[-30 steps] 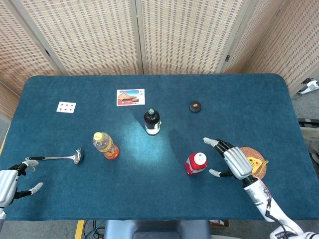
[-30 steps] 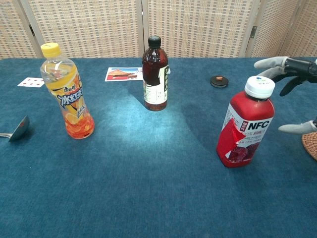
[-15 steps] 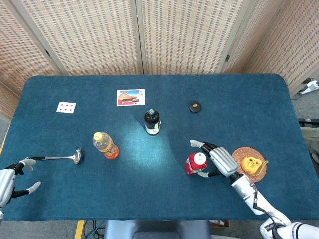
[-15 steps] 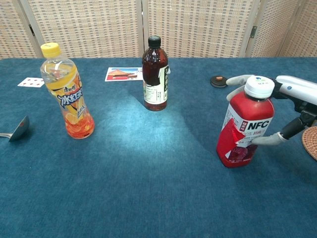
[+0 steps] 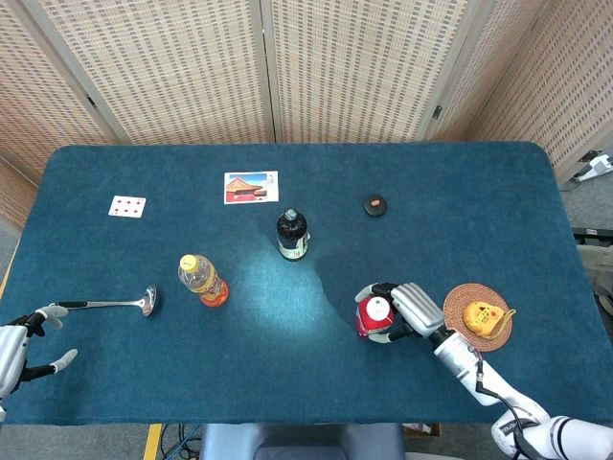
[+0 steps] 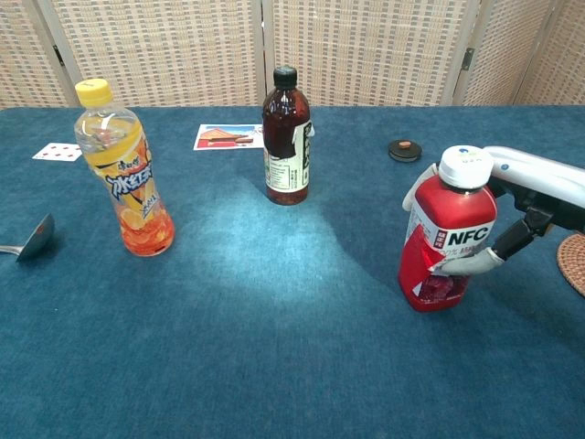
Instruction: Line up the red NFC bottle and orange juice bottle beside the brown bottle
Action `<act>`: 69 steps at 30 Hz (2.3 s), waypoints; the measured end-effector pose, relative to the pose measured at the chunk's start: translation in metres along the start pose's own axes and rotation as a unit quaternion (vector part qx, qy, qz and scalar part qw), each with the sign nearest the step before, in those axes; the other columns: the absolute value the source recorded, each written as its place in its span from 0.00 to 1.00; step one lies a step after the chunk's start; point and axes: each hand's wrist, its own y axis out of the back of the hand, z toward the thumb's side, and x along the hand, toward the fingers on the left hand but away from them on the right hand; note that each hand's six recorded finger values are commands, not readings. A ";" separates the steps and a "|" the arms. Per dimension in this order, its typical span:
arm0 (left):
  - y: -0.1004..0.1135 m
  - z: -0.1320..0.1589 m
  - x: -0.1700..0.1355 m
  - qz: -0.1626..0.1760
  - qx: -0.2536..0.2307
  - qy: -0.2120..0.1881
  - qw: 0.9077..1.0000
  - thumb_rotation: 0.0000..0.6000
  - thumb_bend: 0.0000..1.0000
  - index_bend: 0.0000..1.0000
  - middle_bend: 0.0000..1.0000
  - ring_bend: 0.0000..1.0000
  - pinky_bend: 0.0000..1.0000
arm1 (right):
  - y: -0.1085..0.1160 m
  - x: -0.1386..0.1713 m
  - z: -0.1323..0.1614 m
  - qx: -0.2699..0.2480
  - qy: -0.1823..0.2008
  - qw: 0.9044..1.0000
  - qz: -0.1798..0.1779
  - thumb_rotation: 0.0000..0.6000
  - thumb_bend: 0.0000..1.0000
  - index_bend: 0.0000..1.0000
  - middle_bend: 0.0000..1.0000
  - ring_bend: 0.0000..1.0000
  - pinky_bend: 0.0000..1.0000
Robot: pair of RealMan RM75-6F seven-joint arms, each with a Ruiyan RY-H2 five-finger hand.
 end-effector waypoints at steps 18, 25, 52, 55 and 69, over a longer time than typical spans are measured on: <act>-0.001 -0.001 0.000 -0.003 0.000 0.002 1.000 1.00 0.14 0.60 0.47 0.49 0.64 | 0.040 -0.005 0.016 -0.009 0.039 0.995 -0.088 1.00 0.07 0.53 0.61 0.55 0.73; -0.003 -0.002 0.001 -0.006 0.001 0.004 1.000 1.00 0.14 0.60 0.47 0.49 0.64 | 0.058 -0.010 0.020 -0.013 0.051 0.992 -0.119 1.00 0.08 0.53 0.61 0.55 0.73; -0.009 -0.010 0.007 -0.014 0.006 0.019 1.000 1.00 0.14 0.61 0.47 0.49 0.64 | 0.110 -0.057 -0.012 -0.034 0.002 0.983 -0.180 1.00 0.08 0.53 0.61 0.55 0.73; -0.010 -0.012 0.008 -0.015 0.006 0.022 1.000 1.00 0.14 0.61 0.47 0.49 0.64 | 0.112 -0.063 -0.019 -0.040 -0.005 0.983 -0.181 1.00 0.08 0.53 0.61 0.55 0.73; -0.015 -0.025 0.014 -0.022 0.008 0.042 0.999 1.00 0.14 0.61 0.47 0.49 0.64 | 0.115 -0.095 -0.045 -0.081 -0.029 0.980 -0.177 1.00 0.08 0.53 0.60 0.55 0.73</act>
